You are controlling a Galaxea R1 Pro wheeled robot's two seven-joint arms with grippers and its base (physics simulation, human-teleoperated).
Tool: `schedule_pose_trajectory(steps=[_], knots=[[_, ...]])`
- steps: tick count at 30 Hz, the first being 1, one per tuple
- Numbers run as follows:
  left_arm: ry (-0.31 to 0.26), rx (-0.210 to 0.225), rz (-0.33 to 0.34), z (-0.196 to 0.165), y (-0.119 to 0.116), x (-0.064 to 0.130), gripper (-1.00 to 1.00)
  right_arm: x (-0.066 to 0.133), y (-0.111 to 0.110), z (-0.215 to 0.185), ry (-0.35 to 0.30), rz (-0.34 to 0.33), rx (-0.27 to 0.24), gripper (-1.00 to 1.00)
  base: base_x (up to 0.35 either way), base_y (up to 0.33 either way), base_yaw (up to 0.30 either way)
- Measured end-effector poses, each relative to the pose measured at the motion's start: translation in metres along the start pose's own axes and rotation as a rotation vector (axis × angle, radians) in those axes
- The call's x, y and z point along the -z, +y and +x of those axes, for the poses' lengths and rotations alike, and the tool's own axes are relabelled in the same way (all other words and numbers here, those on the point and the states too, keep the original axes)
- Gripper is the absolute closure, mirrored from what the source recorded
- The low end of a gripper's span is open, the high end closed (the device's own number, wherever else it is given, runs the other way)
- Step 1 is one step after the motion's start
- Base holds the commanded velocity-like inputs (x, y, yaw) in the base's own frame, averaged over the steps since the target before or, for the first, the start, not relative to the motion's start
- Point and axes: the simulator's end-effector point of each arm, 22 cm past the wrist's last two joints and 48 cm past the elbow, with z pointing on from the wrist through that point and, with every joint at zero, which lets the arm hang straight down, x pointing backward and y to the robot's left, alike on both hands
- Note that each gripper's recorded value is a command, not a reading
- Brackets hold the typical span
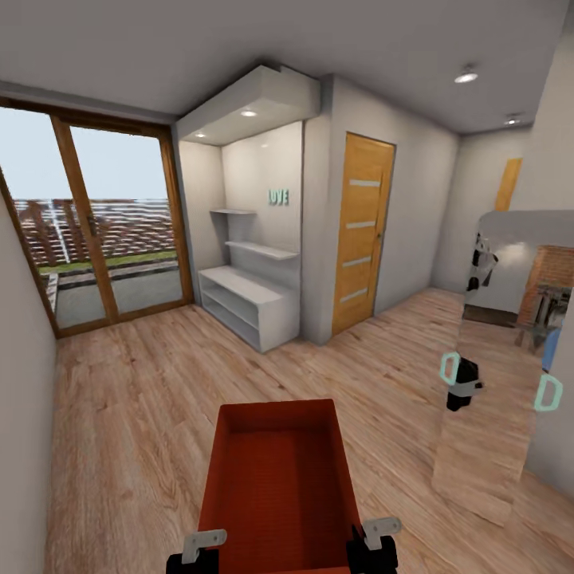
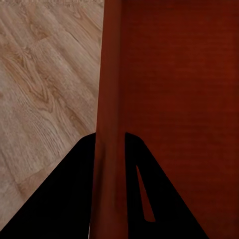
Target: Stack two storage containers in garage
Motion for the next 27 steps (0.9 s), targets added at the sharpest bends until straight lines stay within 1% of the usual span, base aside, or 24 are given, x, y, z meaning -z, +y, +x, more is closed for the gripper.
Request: schedule_pose_trajectory(steps=[15,19,27], knots=[[0.000,0.001,-0.001,-0.0003,0.0003,-0.0001,1.00,-0.0005,0.0002,-0.0012,-0.001,-0.001,0.003,1.00,0.336,0.000,-0.011],[0.000,0.002,-0.001,-0.0001,0.0003,-0.0001,1.00,-0.0006,0.0002,-0.0012,0.000,-0.001,0.003,1.00,0.336,0.000,-0.188],[-0.001,0.000,-0.001,-0.0004,0.0002,-0.0001,1.00,-0.0005,0.0001,-0.0013,-0.001,-0.001,0.003,1.00,0.338,0.000,-0.263]])
